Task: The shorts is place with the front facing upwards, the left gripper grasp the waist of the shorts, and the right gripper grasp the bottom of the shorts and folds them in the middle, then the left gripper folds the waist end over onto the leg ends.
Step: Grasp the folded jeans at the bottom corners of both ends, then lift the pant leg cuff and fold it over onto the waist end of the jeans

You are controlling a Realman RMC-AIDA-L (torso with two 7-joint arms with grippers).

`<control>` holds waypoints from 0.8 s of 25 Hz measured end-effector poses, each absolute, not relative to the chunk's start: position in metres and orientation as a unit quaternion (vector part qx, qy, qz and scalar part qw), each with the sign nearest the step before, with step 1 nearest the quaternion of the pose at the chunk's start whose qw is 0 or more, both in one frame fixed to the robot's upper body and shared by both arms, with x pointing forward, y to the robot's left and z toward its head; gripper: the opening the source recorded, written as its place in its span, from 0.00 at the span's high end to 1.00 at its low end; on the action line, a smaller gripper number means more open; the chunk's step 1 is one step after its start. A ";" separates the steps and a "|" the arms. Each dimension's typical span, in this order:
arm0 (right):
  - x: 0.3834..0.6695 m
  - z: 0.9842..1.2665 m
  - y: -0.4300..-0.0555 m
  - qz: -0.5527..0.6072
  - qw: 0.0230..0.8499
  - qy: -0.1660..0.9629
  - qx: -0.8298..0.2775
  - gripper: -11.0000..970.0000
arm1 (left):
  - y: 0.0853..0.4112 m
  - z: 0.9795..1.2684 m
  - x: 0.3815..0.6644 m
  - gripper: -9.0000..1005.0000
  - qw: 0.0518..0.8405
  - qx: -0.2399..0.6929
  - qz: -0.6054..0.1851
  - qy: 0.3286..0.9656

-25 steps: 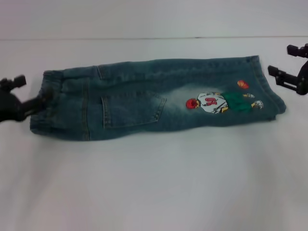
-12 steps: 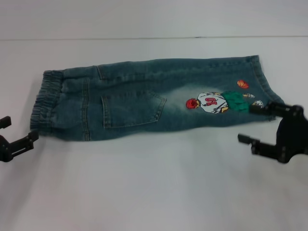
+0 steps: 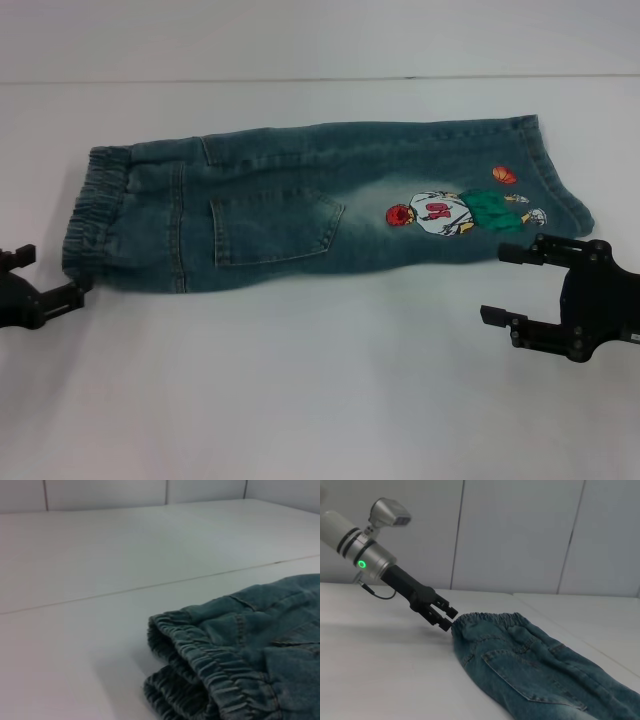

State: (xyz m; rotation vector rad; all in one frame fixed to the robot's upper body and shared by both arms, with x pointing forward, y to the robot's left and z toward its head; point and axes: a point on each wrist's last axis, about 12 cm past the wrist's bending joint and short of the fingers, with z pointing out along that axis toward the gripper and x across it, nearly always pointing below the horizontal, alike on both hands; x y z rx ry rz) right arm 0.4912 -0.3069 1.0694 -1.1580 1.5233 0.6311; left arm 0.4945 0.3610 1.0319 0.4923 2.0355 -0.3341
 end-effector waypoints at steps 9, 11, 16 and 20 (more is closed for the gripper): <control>0.490 1.068 -0.308 0.265 0.532 0.645 -0.481 0.27 | 0.349 1.030 0.499 0.14 0.477 0.229 -0.156 0.834; 0.490 1.068 -0.308 0.264 0.533 0.645 -0.479 0.27 | 0.348 1.030 0.501 0.20 0.476 0.231 -0.158 0.834; 0.490 1.068 -0.309 0.263 0.533 0.646 -0.479 0.27 | 0.344 1.031 0.505 0.34 0.476 0.227 -0.165 0.834; 0.490 1.069 -0.310 0.262 0.535 0.646 -0.477 0.27 | 0.342 1.032 0.507 0.49 0.477 0.229 -0.168 0.832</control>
